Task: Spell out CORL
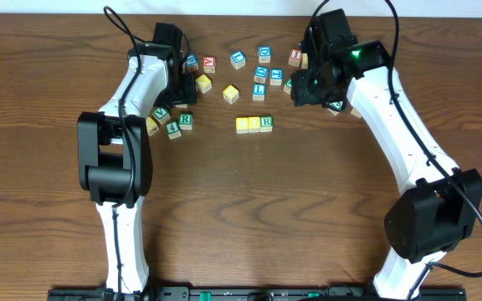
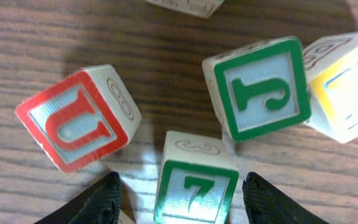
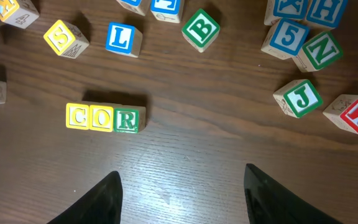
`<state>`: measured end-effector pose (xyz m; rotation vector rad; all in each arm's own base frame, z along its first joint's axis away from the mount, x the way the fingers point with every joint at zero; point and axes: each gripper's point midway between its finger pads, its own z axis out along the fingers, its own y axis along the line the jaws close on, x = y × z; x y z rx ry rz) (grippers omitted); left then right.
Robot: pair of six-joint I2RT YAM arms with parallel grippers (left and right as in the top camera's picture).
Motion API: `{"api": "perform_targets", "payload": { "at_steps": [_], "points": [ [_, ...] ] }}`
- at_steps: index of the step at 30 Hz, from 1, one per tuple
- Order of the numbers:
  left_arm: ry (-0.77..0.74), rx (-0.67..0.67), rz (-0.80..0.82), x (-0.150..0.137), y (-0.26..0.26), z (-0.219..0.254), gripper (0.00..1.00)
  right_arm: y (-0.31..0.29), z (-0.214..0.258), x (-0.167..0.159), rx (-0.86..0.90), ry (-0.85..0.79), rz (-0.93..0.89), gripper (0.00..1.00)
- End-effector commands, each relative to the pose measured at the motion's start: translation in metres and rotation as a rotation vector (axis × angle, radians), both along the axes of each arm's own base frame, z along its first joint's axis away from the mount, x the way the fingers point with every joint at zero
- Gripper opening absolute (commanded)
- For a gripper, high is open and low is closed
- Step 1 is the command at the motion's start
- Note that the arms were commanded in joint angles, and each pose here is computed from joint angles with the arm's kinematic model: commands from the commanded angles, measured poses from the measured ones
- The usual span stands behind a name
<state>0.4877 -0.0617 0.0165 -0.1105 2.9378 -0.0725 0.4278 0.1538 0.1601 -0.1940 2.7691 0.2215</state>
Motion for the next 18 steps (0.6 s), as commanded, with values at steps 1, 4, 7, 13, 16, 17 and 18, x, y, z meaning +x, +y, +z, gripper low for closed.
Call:
{"api": "perform_targets", "payload": {
  "at_steps": [1, 4, 7, 13, 16, 17, 18],
  "points": [
    [-0.040, -0.002, -0.010, 0.0032, -0.0022, 0.0215, 0.63, -0.0021, -0.0033, 0.0003, -0.017, 0.000, 0.010, 0.57],
    [-0.036, -0.002, -0.010, 0.0023, -0.0022, 0.0212, 0.63, -0.0022, -0.0034, 0.0003, -0.018, 0.000, 0.010, 0.57],
    [-0.024, -0.014, -0.013, -0.0004, -0.0043, 0.0212, 0.63, -0.0021, -0.0034, 0.0002, -0.017, 0.001, 0.010, 0.57],
    [-0.008, -0.025, -0.015, -0.0036, -0.0059, 0.0232, 0.63, -0.0021, -0.0034, 0.0002, -0.017, 0.001, 0.010, 0.57],
    [-0.013, -0.026, -0.015, -0.0020, -0.0061, 0.0263, 0.63, -0.0021, -0.0034, 0.0002, -0.017, 0.001, 0.010, 0.57],
    [-0.018, -0.026, -0.015, -0.0008, -0.0062, 0.0279, 0.63, -0.0021, -0.0034, 0.0002, -0.017, 0.001, 0.010, 0.58],
    [-0.022, -0.027, -0.015, 0.0004, -0.0064, 0.0293, 0.63, -0.0021, -0.0034, 0.0002, -0.017, 0.001, 0.010, 0.57]
  ]
}}
